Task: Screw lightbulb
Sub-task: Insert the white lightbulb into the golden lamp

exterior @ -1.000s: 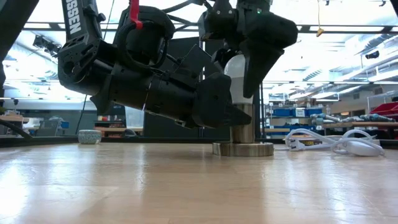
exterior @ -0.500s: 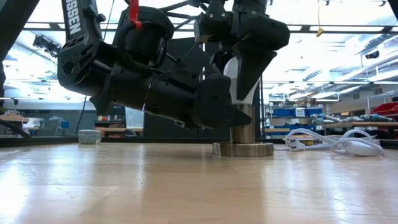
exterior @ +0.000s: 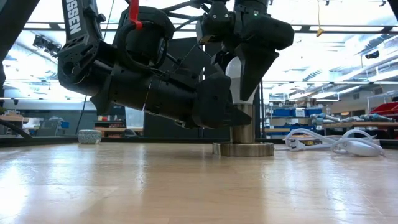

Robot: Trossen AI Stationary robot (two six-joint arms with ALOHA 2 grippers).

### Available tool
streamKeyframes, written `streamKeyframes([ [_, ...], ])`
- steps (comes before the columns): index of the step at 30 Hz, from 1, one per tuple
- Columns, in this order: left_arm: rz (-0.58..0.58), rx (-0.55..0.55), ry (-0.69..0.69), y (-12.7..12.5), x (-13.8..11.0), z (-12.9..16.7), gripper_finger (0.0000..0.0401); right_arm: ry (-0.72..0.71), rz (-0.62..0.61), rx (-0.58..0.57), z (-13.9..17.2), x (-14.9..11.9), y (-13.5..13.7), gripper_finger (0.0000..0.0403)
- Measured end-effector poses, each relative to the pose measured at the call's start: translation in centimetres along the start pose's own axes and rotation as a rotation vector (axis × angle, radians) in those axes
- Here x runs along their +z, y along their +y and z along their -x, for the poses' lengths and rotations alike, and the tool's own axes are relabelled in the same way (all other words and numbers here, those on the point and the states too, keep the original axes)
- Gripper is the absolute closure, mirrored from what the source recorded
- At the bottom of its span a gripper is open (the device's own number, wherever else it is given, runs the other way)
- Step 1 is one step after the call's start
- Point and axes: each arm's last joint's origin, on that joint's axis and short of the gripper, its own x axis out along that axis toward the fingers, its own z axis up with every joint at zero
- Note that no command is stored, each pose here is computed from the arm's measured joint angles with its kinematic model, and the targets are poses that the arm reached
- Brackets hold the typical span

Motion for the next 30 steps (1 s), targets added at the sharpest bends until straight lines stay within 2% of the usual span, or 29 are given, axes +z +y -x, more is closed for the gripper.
streamKeyframes([
  [7, 0.0, 0.0, 0.0, 0.0, 0.0, 0.0, 0.0216, 0.002, -0.025, 0.0, -0.01, -0.02, 0.03, 0.0132],
  [11, 0.0, 0.0, 0.0, 0.0, 0.0, 0.0, 0.0216, 0.004, -0.069, -0.007, -0.01, -0.03, 0.0, 0.0148],
  [19, 0.025, 0.016, -0.001, 0.05, -0.01, 0.0, 0.0216, 0.003, -0.256, -0.035, -0.02, -0.04, -0.09, 0.012],
  [30, 0.056, 0.028, 0.001, 0.08, -0.02, 0.0, 0.0216, -0.041, -0.587, -0.082, -0.09, 0.2, -0.47, 0.0137],
])
